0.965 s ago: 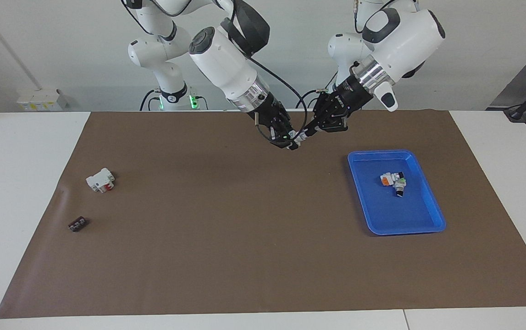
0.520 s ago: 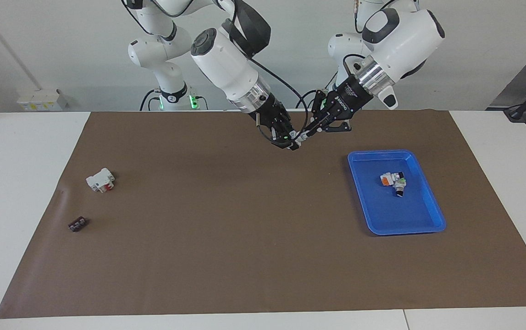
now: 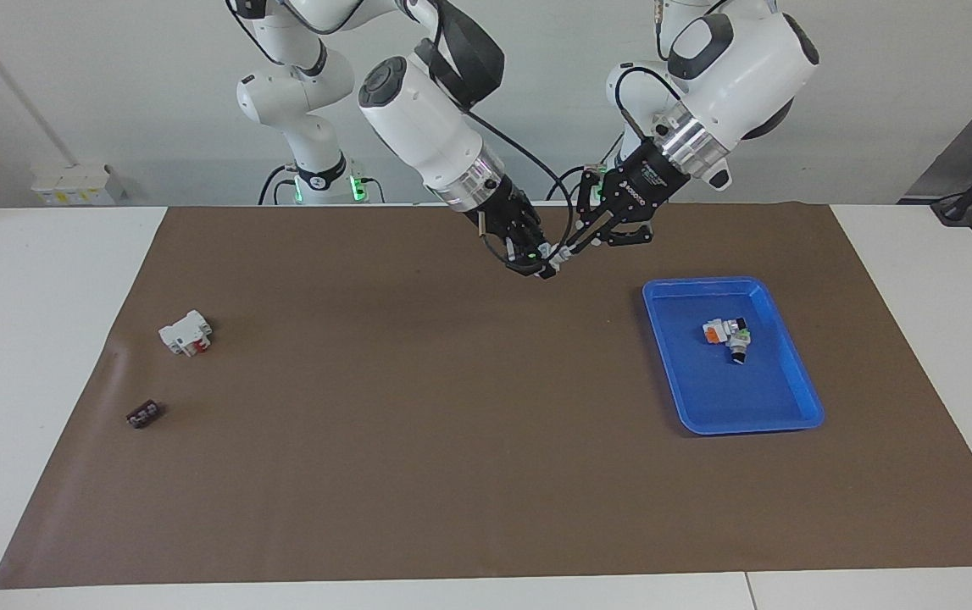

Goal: Turn and place switch with both arms
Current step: 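Open the right gripper while the left gripper pulls the switch away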

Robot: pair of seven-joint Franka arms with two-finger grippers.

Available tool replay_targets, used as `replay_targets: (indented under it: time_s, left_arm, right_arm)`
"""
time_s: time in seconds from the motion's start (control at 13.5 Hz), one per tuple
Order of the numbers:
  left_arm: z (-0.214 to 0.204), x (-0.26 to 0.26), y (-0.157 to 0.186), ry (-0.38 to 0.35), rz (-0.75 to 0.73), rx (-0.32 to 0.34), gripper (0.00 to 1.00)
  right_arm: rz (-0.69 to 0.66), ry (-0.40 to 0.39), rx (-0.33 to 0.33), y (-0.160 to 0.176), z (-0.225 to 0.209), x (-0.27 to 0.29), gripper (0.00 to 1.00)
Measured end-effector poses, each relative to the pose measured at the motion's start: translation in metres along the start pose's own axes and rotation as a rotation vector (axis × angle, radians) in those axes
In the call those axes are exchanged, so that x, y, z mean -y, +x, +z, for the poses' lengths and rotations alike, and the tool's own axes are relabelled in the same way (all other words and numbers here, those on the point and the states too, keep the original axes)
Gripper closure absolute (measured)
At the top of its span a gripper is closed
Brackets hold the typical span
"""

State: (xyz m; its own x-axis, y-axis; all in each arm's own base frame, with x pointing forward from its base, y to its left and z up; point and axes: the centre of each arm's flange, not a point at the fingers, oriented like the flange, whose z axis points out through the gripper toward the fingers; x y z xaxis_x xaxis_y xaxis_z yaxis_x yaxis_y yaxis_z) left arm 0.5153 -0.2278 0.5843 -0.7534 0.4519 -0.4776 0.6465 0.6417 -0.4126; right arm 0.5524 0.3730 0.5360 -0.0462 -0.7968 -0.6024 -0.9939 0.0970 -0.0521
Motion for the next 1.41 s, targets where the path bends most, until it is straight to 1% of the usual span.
replay_targets:
  time_s: [0.67,0.82,0.89,0.97,1.04,1.11,1.19,1.26,1.41]
  left_arm:
    - [-0.001,-0.001,0.0,-0.001,-0.017,0.002,0.9]
    - [-0.006,-0.017,0.004,-0.04,-0.026,-0.001,0.9]
    - [-0.011,-0.027,0.006,-0.056,-0.036,0.001,0.9]
    - [-0.014,-0.033,0.007,-0.068,-0.038,0.0,0.9]
    - [-0.015,-0.035,0.008,-0.08,-0.034,-0.006,0.9]
    - [-0.014,-0.036,0.009,-0.096,-0.024,-0.02,0.9]
    - [-0.011,-0.038,0.012,-0.113,-0.005,-0.039,0.9]
    - [-0.008,-0.041,0.016,-0.127,0.02,-0.059,0.9]
    - [-0.004,-0.052,0.028,-0.152,0.089,-0.095,0.9]
  right_arm:
    - [-0.001,0.0,0.001,-0.001,0.001,0.001,0.59]
    - [0.001,0.005,0.002,0.0,-0.005,0.002,0.42]
    - [0.0,0.003,0.003,-0.001,-0.009,0.002,0.3]
    - [-0.003,0.001,0.004,-0.002,-0.013,0.001,0.19]
    - [-0.008,0.001,0.005,-0.003,-0.015,0.0,0.07]
    - [-0.025,-0.001,0.005,-0.004,-0.017,-0.002,0.0]
    - [-0.06,-0.01,-0.002,-0.004,-0.02,-0.003,0.0]
    - [-0.115,-0.018,-0.024,-0.002,-0.025,-0.004,0.0]
    - [-0.281,-0.023,-0.105,0.003,-0.041,-0.007,0.0]
